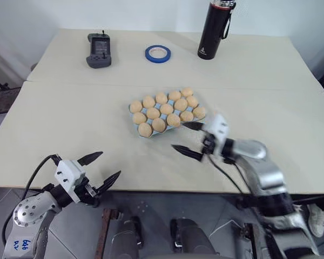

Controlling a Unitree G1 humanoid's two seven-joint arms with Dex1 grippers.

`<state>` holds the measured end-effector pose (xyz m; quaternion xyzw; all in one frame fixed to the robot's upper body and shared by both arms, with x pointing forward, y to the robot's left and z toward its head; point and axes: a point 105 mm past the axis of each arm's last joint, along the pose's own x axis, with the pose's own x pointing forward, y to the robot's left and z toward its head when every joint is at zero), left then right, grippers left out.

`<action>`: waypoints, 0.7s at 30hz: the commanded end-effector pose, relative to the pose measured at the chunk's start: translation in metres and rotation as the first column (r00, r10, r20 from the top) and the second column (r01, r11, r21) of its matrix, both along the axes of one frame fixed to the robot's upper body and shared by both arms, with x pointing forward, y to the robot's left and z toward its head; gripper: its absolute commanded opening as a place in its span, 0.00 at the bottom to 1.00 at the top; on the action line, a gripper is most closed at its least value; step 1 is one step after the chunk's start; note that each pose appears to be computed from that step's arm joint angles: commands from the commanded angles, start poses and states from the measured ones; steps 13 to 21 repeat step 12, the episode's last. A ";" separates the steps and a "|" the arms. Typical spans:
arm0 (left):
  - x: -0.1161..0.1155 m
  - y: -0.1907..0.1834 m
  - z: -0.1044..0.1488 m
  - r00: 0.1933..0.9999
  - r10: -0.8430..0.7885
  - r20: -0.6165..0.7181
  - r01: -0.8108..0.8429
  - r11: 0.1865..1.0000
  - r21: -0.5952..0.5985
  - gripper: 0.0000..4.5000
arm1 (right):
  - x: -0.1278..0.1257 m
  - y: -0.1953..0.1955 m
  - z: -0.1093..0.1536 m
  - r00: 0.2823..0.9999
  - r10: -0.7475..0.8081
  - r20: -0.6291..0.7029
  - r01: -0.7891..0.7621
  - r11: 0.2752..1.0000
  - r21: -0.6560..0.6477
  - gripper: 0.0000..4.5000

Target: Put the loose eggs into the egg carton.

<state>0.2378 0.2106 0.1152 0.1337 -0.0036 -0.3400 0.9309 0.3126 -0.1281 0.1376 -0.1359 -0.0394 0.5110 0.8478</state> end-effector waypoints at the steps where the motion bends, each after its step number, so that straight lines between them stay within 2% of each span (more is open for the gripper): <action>1: 0.003 0.010 0.011 0.999 0.035 0.030 -0.035 0.999 0.000 1.00 | -0.012 -0.034 0.002 0.997 -0.006 0.075 0.008 1.000 -0.027 0.99; 6: 0.017 0.011 0.017 0.994 0.077 0.074 -0.077 0.997 -0.003 1.00 | -0.010 -0.063 0.006 0.981 -0.146 0.125 0.145 0.989 0.015 0.99; 12: 0.028 0.008 0.014 0.991 0.088 0.104 -0.093 0.995 0.042 1.00 | -0.010 -0.067 0.000 0.968 -0.215 0.130 0.211 0.977 0.040 0.99; 21: 0.028 0.008 0.014 0.991 0.088 0.104 -0.093 0.995 0.042 1.00 | -0.010 -0.067 0.000 0.968 -0.215 0.130 0.211 0.977 0.040 0.99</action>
